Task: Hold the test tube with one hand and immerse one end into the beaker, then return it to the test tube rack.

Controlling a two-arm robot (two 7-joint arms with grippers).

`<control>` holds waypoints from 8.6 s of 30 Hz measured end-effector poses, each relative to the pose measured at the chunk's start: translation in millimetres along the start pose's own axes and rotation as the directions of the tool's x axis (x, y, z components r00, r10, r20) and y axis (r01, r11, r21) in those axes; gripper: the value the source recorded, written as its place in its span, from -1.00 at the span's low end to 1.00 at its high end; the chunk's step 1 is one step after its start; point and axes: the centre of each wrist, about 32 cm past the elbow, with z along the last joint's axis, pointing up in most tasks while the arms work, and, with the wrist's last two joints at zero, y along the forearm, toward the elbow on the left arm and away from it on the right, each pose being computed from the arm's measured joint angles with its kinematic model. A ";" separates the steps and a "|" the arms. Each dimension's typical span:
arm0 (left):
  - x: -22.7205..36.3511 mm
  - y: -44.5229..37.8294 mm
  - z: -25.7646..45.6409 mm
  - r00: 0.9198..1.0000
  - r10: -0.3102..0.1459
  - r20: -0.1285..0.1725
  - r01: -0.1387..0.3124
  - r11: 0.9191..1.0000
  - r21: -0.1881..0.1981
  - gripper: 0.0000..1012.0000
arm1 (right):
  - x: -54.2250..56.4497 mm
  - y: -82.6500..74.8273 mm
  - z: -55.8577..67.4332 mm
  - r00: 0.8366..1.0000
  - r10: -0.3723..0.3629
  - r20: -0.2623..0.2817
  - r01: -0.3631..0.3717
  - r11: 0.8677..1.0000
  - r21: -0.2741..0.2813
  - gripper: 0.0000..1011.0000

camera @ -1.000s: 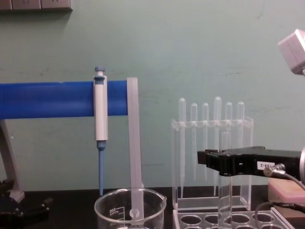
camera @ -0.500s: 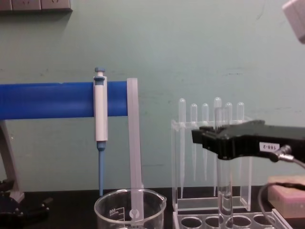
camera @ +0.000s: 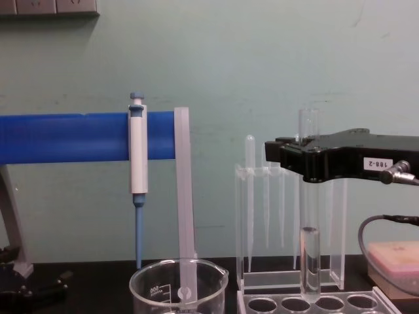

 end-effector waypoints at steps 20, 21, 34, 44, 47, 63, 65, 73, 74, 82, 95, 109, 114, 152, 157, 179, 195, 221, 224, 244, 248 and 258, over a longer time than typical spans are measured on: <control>0.0 0.0 0.0 1.000 0.000 0.000 0.000 1.000 0.000 0.98 | 1.6 0.8 -0.4 1.000 -0.005 -0.015 0.005 1.000 -0.003 -0.75; 0.0 0.0 0.0 1.000 0.000 0.000 0.000 1.000 0.000 0.98 | 1.6 0.8 -0.4 1.000 -0.005 -0.015 0.005 1.000 -0.003 -0.75; 0.0 0.0 0.0 1.000 0.000 0.000 0.000 1.000 0.000 0.98 | 1.5 0.9 -0.4 1.000 -0.004 -0.014 0.004 1.000 -0.002 -0.75; 0.0 0.0 0.0 1.000 0.000 0.000 0.000 1.000 0.000 0.98 | 0.1 4.3 2.0 1.000 0.002 -0.015 -0.002 1.000 0.009 -0.75; 0.0 0.0 0.0 1.000 0.000 0.000 0.000 1.000 0.000 0.98 | -2.4 10.9 6.8 1.000 0.021 -0.010 -0.021 1.000 0.022 -0.75; 0.0 0.0 0.0 1.000 0.000 0.000 0.000 1.000 0.000 0.98 | -21.4 67.5 33.7 0.994 0.111 0.015 -0.112 0.990 0.082 -0.75; 0.0 0.0 0.0 1.000 0.000 0.000 0.000 1.000 0.000 0.98 | -23.4 72.9 33.4 0.993 0.117 0.011 -0.118 0.990 0.081 -0.75; 0.0 0.0 0.0 1.000 0.000 0.000 0.000 1.000 0.000 0.98 | -32.7 94.2 24.4 0.991 0.137 -0.001 -0.137 0.988 0.065 -0.75; 0.0 0.0 0.0 1.000 0.000 0.000 0.000 1.000 0.000 0.98 | -33.4 95.4 23.0 0.990 0.138 0.000 -0.137 0.989 0.062 -0.75; 0.0 0.0 0.0 1.000 0.000 0.000 0.000 1.000 0.000 0.98 | -40.4 101.9 3.3 0.990 0.141 -0.005 -0.140 0.989 0.038 -0.75; 0.0 0.0 0.0 1.000 0.000 0.000 0.000 1.000 0.000 0.98 | -50.7 104.1 -30.1 0.989 0.147 -0.030 -0.147 0.989 0.031 -0.75; 0.0 0.0 0.0 1.000 0.000 0.000 0.000 1.000 0.000 0.98 | -54.0 105.0 -48.6 0.987 0.156 -0.024 -0.156 0.987 0.034 -0.75; 0.0 0.0 0.0 1.000 0.000 0.000 0.000 1.000 0.000 0.98 | -54.9 104.2 -53.2 0.987 0.156 -0.027 -0.156 0.987 0.027 -0.75; 0.0 0.0 0.0 1.000 0.000 0.000 0.000 1.000 0.000 0.98 | -55.5 101.6 -59.1 0.988 0.154 -0.033 -0.154 0.988 0.013 -0.75; 0.0 0.0 0.0 1.000 0.000 0.000 0.000 1.000 0.000 0.98 | -55.5 101.6 -59.0 0.988 0.154 -0.033 -0.154 0.988 0.014 -0.75; 0.0 0.0 0.0 1.000 0.000 0.000 0.000 1.000 0.000 0.98 | -55.5 101.6 -58.8 0.988 0.154 -0.032 -0.153 0.988 0.014 -0.75; 0.0 0.0 0.0 1.000 0.000 0.000 0.000 1.000 0.000 0.98 | -55.5 101.6 -58.8 0.988 0.153 -0.032 -0.153 0.988 0.014 -0.75; 0.0 0.0 0.0 1.000 0.000 0.000 0.000 1.000 0.000 0.98 | -55.5 101.6 -58.8 0.988 0.153 -0.032 -0.153 0.988 0.014 -0.75; 0.0 0.0 0.0 1.000 0.000 0.000 0.000 1.000 0.000 0.98 | -55.5 101.6 -58.8 0.988 0.153 -0.032 -0.153 0.988 0.014 -0.75; 0.0 0.0 0.0 1.000 0.000 0.000 0.000 1.000 0.000 0.98 | -55.5 101.6 -58.8 0.988 0.153 -0.032 -0.153 0.988 0.014 -0.75; 0.0 0.0 0.0 1.000 0.000 0.000 0.000 1.000 0.000 0.98 | -55.5 101.6 -58.8 0.988 0.153 -0.032 -0.153 0.988 0.014 -0.75; 0.0 0.0 0.0 1.000 0.000 0.000 0.000 1.000 0.000 0.98 | -55.5 101.6 -58.8 0.988 0.153 -0.032 -0.153 0.988 0.014 -0.75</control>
